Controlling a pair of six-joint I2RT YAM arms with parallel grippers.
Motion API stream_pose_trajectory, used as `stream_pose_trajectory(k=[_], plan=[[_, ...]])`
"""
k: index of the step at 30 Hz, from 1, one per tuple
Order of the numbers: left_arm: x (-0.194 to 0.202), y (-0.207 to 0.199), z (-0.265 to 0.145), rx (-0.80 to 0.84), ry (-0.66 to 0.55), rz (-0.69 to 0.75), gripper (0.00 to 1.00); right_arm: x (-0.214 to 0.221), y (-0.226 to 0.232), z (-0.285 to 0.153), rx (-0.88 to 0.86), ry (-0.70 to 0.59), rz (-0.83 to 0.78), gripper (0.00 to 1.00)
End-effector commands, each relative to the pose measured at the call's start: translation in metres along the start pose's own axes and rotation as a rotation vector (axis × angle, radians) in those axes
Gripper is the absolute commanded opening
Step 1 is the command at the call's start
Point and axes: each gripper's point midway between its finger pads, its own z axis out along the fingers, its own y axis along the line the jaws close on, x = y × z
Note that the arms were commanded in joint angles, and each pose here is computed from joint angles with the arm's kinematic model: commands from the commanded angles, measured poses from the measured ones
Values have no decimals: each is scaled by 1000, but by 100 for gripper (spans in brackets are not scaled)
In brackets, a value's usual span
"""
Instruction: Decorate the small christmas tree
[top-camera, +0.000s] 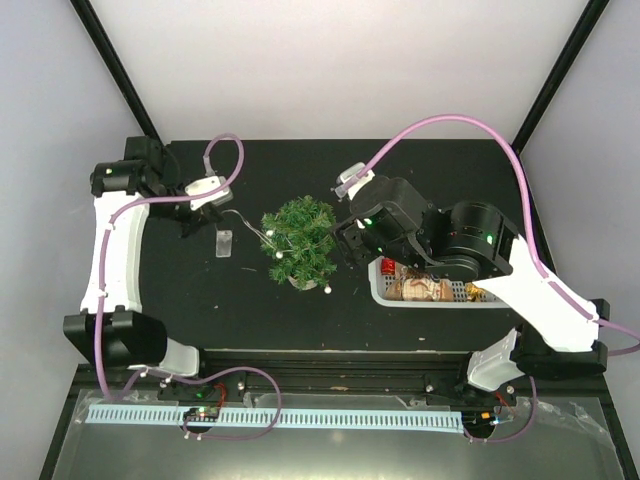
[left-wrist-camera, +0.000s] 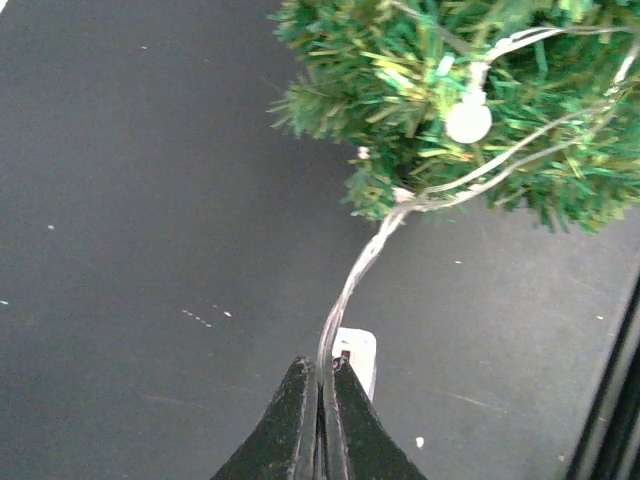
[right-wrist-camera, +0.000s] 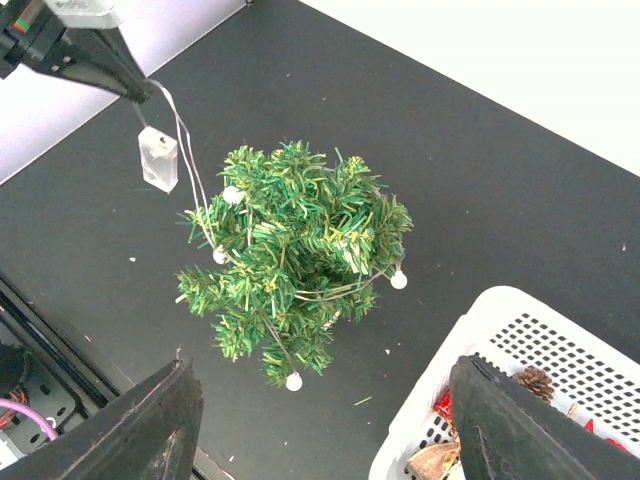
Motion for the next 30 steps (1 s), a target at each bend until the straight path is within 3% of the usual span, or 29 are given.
stream_pose_trajectory(k=[1, 16, 30], plan=[[-13, 33, -7, -109, -22, 56, 2, -5, -5, -2, 11, -27, 27, 69], [-49, 83, 17, -195, -55, 86, 1, -1, -1, 3, -1, -17, 39, 69], [-69, 103, 72, -202, 22, 162, 2, 5, -1, 2, -14, -20, 63, 70]])
